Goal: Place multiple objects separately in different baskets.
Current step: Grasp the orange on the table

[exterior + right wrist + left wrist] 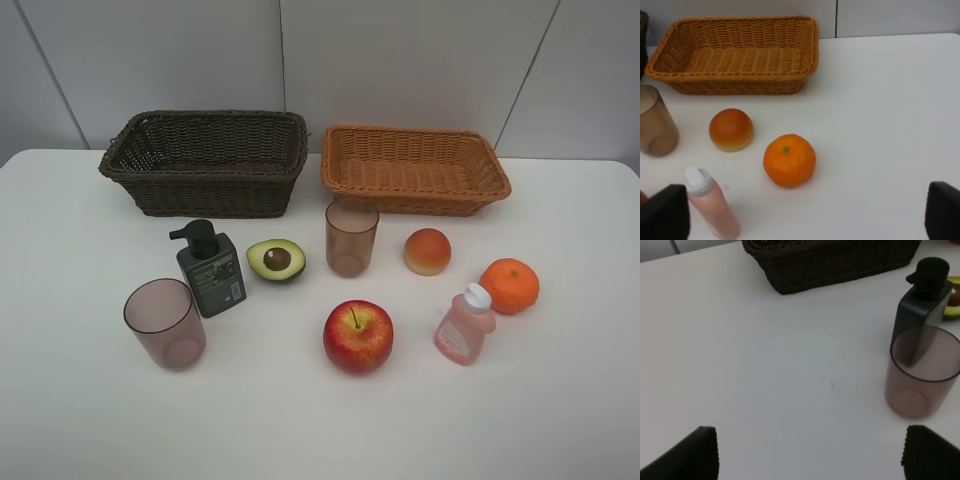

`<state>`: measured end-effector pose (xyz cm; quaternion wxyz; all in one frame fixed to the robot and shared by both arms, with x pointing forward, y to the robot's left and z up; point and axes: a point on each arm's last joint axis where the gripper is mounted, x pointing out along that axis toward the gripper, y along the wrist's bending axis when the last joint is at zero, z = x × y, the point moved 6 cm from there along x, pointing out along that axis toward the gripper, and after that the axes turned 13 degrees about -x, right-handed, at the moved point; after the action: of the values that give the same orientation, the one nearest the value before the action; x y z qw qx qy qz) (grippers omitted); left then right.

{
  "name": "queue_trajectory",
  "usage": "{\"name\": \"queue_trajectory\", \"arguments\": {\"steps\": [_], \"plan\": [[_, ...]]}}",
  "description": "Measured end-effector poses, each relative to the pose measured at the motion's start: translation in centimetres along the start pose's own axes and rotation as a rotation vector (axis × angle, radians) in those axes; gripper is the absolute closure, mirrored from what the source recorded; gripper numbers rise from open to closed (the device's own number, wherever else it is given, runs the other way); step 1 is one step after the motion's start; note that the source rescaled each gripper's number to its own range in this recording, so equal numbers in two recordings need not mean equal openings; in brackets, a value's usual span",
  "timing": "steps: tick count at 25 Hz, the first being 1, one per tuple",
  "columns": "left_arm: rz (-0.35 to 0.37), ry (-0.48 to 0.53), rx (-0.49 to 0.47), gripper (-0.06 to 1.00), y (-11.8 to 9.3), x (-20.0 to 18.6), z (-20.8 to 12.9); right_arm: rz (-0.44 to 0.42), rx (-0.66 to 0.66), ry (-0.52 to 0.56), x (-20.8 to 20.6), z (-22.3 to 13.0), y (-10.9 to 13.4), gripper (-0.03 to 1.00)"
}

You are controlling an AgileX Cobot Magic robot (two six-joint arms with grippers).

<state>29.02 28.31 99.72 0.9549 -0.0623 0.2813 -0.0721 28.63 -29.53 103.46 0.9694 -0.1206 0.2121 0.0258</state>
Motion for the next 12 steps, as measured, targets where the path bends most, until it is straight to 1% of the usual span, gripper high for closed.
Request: {"name": "queue_trajectory", "arguments": {"steps": [12], "plan": [[0.0, 0.0, 0.0, -0.03, 0.0, 0.0, 0.0, 0.0, 0.0, 0.0, 0.0, 0.0, 0.0, -0.03]]}}
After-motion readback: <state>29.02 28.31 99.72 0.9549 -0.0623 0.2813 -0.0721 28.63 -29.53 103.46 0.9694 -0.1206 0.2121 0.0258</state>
